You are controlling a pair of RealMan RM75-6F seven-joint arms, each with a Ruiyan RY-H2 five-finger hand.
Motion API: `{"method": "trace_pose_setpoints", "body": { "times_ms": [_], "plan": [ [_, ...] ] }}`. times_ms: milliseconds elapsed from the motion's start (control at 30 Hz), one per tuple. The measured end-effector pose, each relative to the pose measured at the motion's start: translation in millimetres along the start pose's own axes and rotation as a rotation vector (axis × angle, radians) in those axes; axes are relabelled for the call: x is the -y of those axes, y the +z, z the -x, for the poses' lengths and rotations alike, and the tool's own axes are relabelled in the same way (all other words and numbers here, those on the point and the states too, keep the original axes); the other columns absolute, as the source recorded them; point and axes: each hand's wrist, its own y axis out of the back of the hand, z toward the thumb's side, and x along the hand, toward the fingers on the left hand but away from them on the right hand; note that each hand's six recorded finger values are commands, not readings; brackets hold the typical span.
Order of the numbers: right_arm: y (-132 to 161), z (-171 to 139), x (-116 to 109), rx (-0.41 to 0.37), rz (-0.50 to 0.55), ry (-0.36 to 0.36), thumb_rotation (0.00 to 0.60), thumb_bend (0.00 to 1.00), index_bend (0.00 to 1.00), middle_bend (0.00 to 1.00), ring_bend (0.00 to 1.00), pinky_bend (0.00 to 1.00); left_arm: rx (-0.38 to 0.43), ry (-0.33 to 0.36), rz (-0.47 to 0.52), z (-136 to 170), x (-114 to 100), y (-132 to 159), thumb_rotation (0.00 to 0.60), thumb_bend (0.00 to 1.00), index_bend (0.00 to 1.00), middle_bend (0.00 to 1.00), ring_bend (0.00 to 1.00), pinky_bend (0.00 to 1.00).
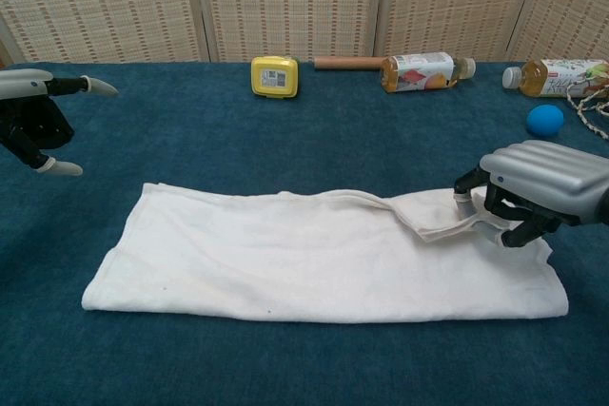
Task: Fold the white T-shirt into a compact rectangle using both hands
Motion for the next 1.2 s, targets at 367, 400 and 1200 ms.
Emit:
{"method": "trace_pose_setpoints", "body": {
  "times_ms": [367, 400, 1200],
  "plan": [
    [2.7, -13.9, -4.4, -0.016, -0.017, 0.003, 0.600, 0.35, 0.33, 0.95, 0.98, 1.00, 0.006, 0.000, 0.001, -0.8, 0.8, 1.8, 0.600, 0.29, 0.00, 0.89, 0.86, 0.97],
    [2.8, -15.2, -4.6, -0.018, -0.017, 0.006, 0.600, 0.35, 0.33, 0.95, 0.98, 1.00, 0.006, 0.000, 0.001, -0.8, 0.7, 1.7, 0.600, 0.29, 0.00, 0.89, 0.86, 0.97],
    [-35.4, -73.1, -124.7, 0.094, 0.013, -0.339, 0.600, 0.34, 0.33, 0.95, 0.98, 1.00, 0.242, 0.075, -0.335, 11.3, 2.0, 5.1, 0.600, 0.28, 0.21, 0.90, 0.86, 0.97]
  ]
}}
